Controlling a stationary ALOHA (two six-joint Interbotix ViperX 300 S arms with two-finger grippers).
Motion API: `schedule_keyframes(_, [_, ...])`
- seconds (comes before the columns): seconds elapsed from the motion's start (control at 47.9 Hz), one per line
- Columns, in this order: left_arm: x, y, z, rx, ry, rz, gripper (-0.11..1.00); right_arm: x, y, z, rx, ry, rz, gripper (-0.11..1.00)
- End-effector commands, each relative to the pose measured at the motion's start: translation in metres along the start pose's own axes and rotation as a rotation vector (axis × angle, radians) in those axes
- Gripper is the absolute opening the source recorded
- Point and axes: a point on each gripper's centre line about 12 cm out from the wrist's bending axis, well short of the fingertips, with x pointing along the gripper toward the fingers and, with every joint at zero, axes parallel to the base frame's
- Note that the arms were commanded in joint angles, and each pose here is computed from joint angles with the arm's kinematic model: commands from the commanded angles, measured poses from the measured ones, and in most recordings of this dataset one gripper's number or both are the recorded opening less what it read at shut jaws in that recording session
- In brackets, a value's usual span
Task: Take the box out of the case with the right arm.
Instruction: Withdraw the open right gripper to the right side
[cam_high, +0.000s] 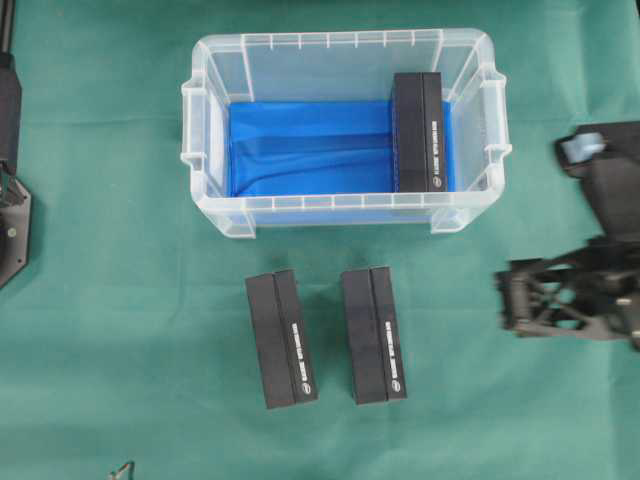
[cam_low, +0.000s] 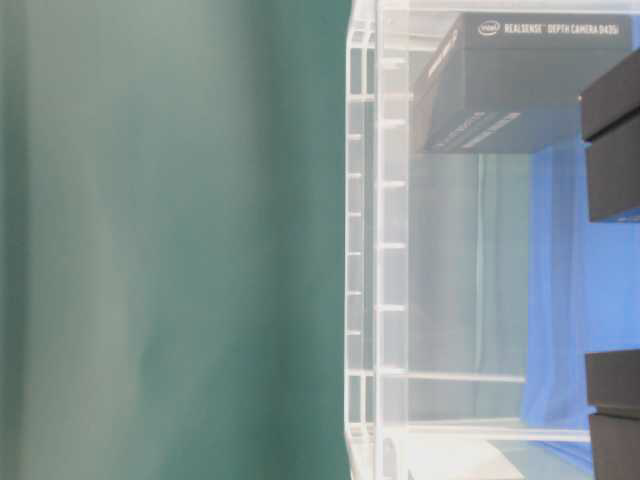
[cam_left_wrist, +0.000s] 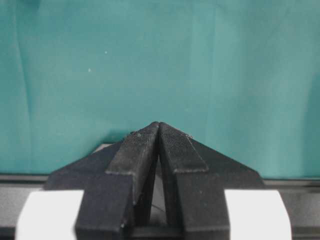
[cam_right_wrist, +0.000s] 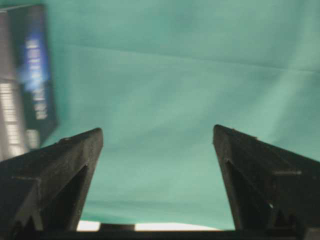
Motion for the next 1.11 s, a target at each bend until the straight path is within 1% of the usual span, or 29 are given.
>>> schedule_keyframes(0.0, [-0.006,0.0,0.003,0.004,-0.024,0.001,0.0,-0.01,-0.016,0.005,-0.004,0.011,0.02,0.88])
schedule_keyframes(0.063, [-0.006,0.0,0.003,0.005,-0.022,0.003,0.0,-0.011,-0.025,0.007,-0.006,0.012,0.02,0.88])
schedule_keyframes(0.146, [-0.006,0.0,0.003,0.004,-0.021,0.002,0.0,-0.012,-0.031,0.01,-0.007,0.013,0.022,0.88])
schedule_keyframes(0.251, [-0.005,0.0,0.004,0.005,-0.018,0.004,0.0,-0.01,-0.032,0.01,-0.018,0.008,0.02,0.88])
schedule_keyframes(0.376, [-0.005,0.0,0.003,0.002,-0.018,0.004,0.0,-0.01,-0.031,0.013,-0.012,0.004,0.02,0.88])
schedule_keyframes(0.502, [-0.004,0.0,0.004,0.002,-0.016,0.002,0.0,-0.008,-0.031,0.025,-0.002,-0.009,0.009,0.88])
schedule_keyframes(0.669, [-0.005,0.0,0.004,0.001,-0.018,0.002,0.0,-0.007,-0.031,0.054,-0.01,-0.018,0.013,0.88])
schedule_keyframes(0.836, [-0.004,0.0,0.004,0.002,-0.018,0.002,0.0,-0.006,-0.031,0.094,-0.014,-0.039,0.012,0.88])
schedule_keyframes(1.087, [-0.004,0.0,0.004,0.002,-0.015,0.004,0.0,-0.002,-0.034,0.155,-0.056,-0.078,-0.003,0.88])
